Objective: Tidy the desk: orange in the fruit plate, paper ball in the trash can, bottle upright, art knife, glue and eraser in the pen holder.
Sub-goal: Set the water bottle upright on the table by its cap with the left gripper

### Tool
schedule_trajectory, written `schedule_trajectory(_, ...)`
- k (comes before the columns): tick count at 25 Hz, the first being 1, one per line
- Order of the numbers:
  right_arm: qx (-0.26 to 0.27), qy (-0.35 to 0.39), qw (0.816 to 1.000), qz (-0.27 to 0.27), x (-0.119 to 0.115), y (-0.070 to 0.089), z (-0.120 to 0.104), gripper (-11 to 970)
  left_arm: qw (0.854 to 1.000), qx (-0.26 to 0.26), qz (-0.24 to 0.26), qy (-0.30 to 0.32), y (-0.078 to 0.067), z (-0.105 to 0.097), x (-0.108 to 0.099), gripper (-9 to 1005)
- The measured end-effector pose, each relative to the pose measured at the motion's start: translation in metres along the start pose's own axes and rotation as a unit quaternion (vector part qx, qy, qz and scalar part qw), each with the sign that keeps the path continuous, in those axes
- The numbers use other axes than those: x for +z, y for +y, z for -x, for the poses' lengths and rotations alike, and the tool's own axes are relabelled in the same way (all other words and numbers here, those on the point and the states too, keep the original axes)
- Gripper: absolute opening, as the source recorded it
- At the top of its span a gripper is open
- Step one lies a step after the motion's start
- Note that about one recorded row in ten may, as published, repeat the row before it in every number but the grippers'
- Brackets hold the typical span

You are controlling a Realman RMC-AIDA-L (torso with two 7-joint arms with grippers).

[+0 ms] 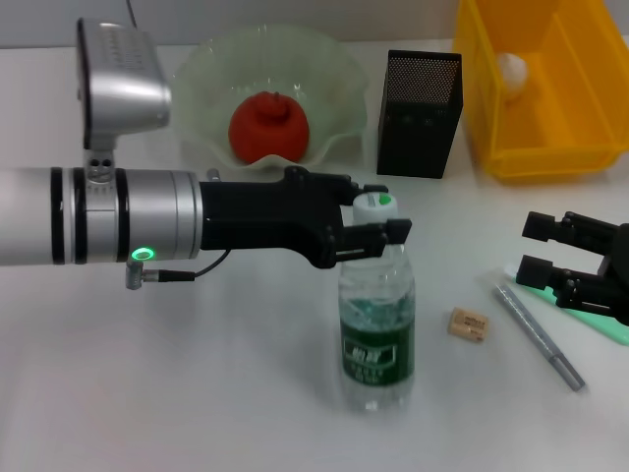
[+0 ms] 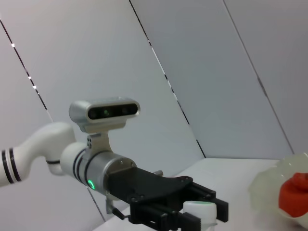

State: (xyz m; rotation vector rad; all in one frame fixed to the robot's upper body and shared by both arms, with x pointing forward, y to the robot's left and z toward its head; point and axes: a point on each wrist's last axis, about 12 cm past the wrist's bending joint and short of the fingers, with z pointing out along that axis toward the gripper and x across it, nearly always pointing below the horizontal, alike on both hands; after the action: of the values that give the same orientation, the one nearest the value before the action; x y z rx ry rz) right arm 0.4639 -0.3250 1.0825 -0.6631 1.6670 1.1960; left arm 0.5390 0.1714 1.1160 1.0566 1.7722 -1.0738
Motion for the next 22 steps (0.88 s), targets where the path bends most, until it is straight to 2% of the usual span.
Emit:
schedule_trajectory(4, 0.005, -0.002, 1.000, 0.001, 0.001, -0.001, -0.001, 771, 0.998, 0.017, 0.008, -0.057, 0.005, -0.007, -0.006, 447)
schedule_trajectory(10, 0.012, -0.013, 1.000, 0.000, 0.004, 0.000, -0.003, 770, 0.994, 0.052, 0.029, -0.093, 0.010, -0.020, -0.009, 435)
schedule_trajectory(11, 0.017, -0.023, 1.000, 0.001, 0.006, 0.000, -0.004, 770, 0.990, 0.069, 0.046, -0.116, 0.012, -0.028, -0.010, 434)
schedule_trajectory(13, 0.018, -0.028, 0.999, 0.001, 0.007, 0.000, -0.005, 770, 0.987, 0.077, 0.056, -0.129, 0.013, -0.030, -0.011, 433)
schedule_trajectory(14, 0.021, -0.036, 0.999, -0.001, 0.009, -0.001, -0.006, 770, 0.981, 0.097, 0.077, -0.151, 0.015, -0.036, -0.012, 433)
schedule_trajectory(22, 0.026, -0.073, 0.997, -0.021, 0.008, -0.003, -0.008, 770, 0.965, 0.134, 0.135, -0.181, 0.022, -0.048, -0.016, 448)
